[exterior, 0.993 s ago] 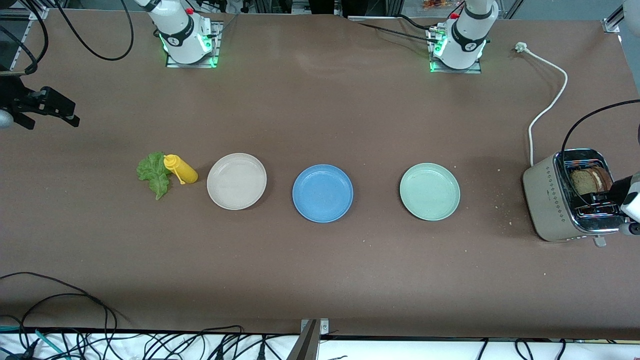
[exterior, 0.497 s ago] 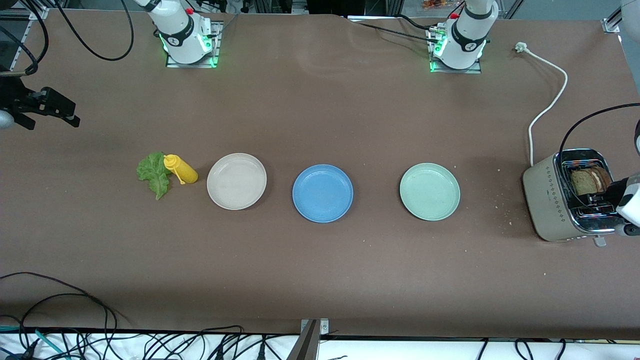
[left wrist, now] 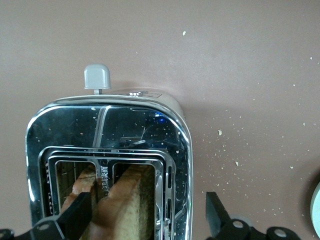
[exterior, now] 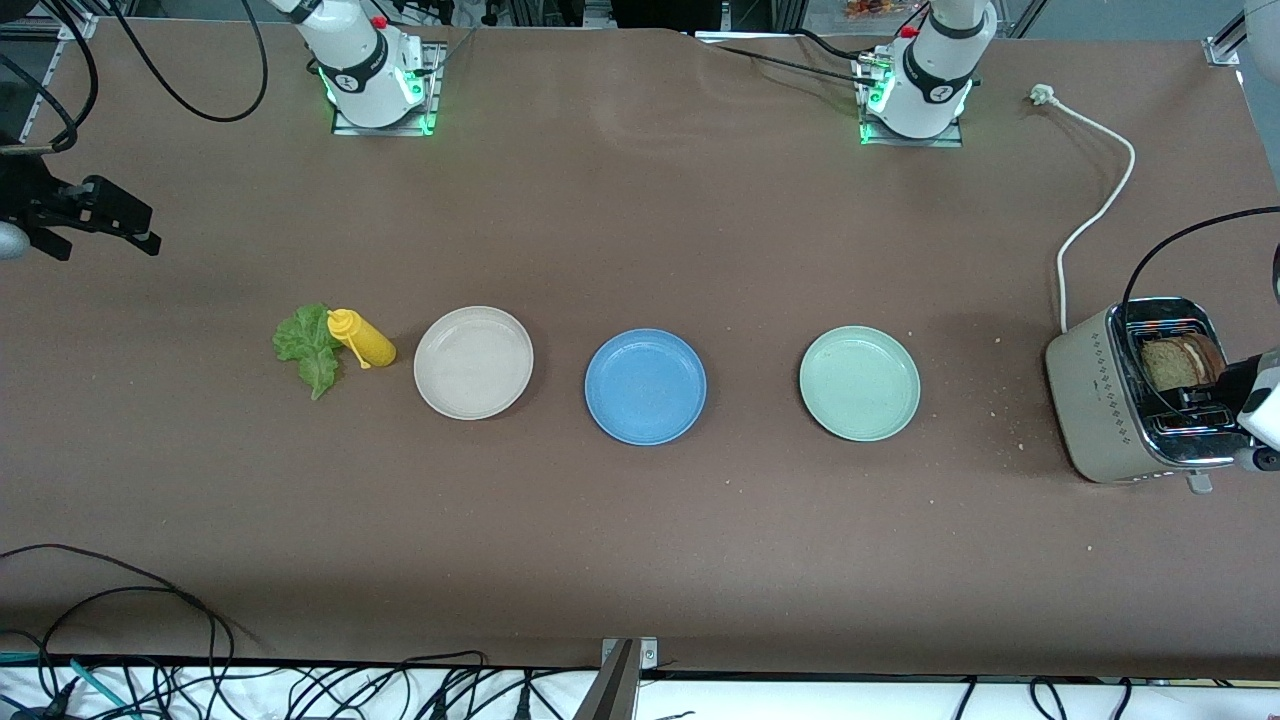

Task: Make sandwich in blue plate with both arms
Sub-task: 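Move the left gripper over the toaster and lower toward the bread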

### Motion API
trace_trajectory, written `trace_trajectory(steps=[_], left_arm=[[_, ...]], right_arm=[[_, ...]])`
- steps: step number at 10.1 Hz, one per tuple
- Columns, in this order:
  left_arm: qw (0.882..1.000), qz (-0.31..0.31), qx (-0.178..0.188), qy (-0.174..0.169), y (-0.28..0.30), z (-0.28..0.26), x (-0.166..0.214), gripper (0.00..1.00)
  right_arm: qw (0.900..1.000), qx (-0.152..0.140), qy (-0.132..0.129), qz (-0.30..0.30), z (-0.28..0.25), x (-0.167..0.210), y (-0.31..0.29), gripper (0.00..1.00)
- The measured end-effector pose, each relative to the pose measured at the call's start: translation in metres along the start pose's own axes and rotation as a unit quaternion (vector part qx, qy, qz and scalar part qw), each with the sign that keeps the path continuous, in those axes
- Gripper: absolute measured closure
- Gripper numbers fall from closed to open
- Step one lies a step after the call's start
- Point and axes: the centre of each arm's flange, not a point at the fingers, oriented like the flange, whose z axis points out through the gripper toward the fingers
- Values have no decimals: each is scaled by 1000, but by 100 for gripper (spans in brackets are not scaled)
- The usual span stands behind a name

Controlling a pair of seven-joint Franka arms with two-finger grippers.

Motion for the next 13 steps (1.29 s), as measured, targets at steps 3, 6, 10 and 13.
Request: trace_trajectory(steps=[3,6,10,13], left_arm=[[1000,-1,0,0,-1,0,0,0],[1000,-1,-1,-6,-1,4,-1,0],[999,0,-5,-33,-1,14,-5,5],[999,1,-6,-37,-2,14,-6,28]], right_arm=[[1000,0,0,0,0,0,0,0],[1000,0,0,0,0,0,0,0],[1000,0,0,0,0,0,0,0],[1000,0,0,0,0,0,0,0]])
